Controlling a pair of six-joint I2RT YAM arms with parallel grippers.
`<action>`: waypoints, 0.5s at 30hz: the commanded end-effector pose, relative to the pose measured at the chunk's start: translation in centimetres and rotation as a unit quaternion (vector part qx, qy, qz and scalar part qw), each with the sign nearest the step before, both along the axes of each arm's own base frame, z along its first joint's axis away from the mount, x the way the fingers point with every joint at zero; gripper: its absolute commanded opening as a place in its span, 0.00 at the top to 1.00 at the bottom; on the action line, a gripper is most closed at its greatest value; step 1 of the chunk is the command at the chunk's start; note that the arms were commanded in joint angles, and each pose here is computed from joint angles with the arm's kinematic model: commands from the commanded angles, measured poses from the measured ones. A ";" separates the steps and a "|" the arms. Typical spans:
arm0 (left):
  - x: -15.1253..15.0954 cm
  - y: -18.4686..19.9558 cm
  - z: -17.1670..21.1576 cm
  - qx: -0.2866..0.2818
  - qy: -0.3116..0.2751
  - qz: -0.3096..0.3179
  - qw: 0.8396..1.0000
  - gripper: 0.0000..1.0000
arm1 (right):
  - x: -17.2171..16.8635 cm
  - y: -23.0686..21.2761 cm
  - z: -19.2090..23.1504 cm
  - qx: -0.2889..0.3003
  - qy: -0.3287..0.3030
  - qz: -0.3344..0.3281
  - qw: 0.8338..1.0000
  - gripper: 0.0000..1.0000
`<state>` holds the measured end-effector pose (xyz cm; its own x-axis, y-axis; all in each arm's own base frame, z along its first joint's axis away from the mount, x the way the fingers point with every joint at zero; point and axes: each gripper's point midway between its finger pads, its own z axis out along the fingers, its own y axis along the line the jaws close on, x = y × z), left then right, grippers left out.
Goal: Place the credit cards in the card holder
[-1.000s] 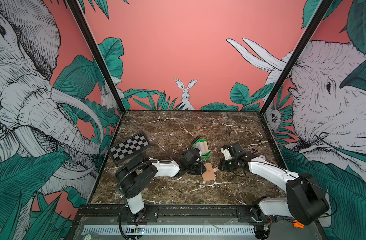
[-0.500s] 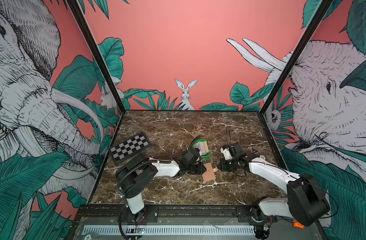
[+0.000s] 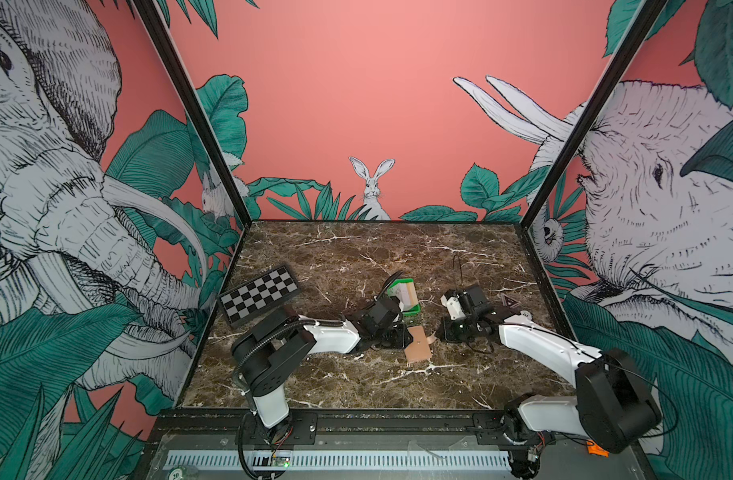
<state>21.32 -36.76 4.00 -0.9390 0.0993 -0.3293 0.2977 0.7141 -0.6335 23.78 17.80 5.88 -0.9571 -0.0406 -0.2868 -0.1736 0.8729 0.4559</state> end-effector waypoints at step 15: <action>-0.7 1.5 -2.0 0.031 0.020 0.005 0.999 0.78 | -0.1 3.6 0.9 0.010 -0.009 0.056 0.998 0.98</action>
